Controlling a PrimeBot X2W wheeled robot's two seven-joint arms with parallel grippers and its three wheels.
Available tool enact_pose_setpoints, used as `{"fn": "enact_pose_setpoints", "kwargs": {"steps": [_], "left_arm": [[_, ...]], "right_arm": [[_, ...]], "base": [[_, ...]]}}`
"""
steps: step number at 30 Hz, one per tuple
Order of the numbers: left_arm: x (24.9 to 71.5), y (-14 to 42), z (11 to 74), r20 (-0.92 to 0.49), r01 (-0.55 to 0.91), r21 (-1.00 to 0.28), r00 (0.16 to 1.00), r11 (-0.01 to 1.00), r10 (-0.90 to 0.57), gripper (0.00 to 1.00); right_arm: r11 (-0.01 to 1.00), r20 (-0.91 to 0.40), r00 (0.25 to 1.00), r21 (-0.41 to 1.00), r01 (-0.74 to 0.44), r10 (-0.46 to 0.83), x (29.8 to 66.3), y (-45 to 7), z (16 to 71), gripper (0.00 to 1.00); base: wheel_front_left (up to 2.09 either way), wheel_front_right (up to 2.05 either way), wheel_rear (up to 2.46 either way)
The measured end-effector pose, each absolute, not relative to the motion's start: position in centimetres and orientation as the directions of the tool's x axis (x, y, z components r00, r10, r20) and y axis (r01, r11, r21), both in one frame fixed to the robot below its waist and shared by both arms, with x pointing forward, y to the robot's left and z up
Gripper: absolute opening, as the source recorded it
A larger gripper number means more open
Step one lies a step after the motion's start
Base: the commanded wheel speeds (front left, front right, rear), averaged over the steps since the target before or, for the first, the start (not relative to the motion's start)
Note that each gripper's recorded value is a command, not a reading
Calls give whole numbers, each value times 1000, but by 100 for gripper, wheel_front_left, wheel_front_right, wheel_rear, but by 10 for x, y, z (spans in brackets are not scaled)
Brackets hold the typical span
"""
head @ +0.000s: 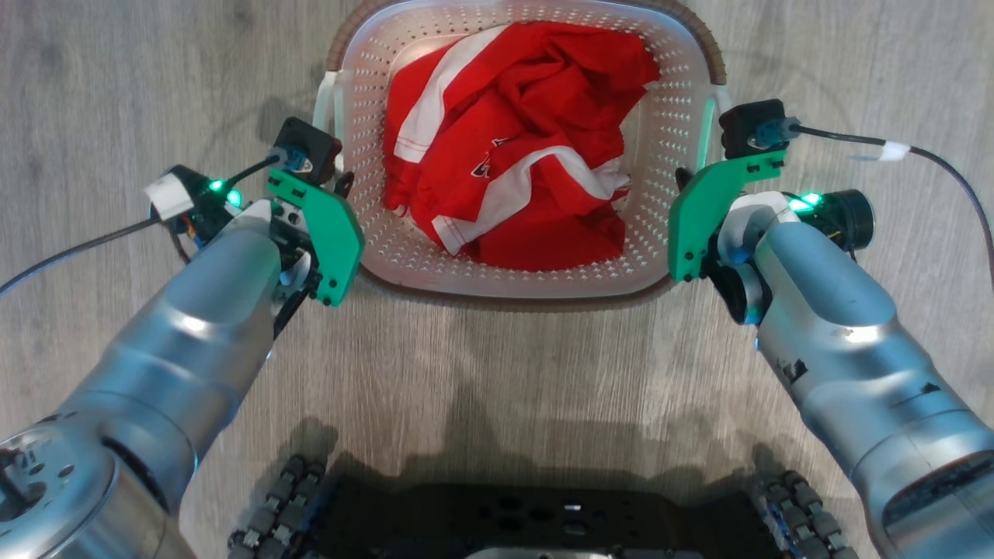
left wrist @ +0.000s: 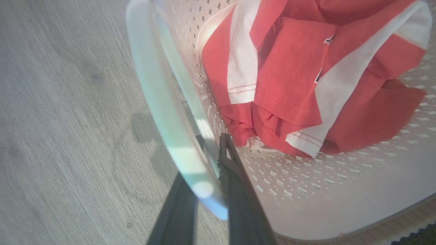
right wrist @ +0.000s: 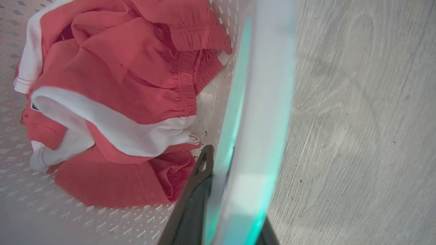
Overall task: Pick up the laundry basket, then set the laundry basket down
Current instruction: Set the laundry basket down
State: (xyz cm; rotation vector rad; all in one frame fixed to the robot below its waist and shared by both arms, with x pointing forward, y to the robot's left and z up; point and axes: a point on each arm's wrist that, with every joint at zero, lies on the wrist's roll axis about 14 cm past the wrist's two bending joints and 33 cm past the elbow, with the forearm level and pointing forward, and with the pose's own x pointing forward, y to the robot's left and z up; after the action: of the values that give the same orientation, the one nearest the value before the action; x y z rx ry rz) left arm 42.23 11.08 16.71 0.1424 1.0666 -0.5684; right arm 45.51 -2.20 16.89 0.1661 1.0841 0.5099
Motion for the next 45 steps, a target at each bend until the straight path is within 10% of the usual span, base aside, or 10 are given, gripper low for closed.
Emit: {"fn": "enact_pose_setpoints", "kwargs": {"steps": [37, 38, 39, 40, 45], "left_arm": [[422, 115, 142, -870, 461, -172, 343, 871, -353, 10], [422, 115, 142, -870, 462, -169, 345, 871, -352, 31], [423, 115, 143, -868, 469, -165, 349, 868, -353, 49], [424, 114, 143, -867, 470, -164, 351, 867, -355, 100], [423, 110, 143, -867, 465, -168, 350, 869, -355, 100]], "right_arm": [[876, -804, 354, 403, -267, 478, 459, -16, 132, 0], [876, -804, 354, 403, -267, 478, 459, -16, 133, 14], [876, -805, 353, 398, -272, 476, 460, -17, 133, 49], [876, -808, 350, 394, -277, 474, 459, -17, 133, 100], [870, -806, 340, 402, -286, 484, 457, -13, 134, 100]], "base": [[0, 0, 0], [0, 0, 0], [0, 0, 0], [0, 0, 0], [0, 0, 0]]}}
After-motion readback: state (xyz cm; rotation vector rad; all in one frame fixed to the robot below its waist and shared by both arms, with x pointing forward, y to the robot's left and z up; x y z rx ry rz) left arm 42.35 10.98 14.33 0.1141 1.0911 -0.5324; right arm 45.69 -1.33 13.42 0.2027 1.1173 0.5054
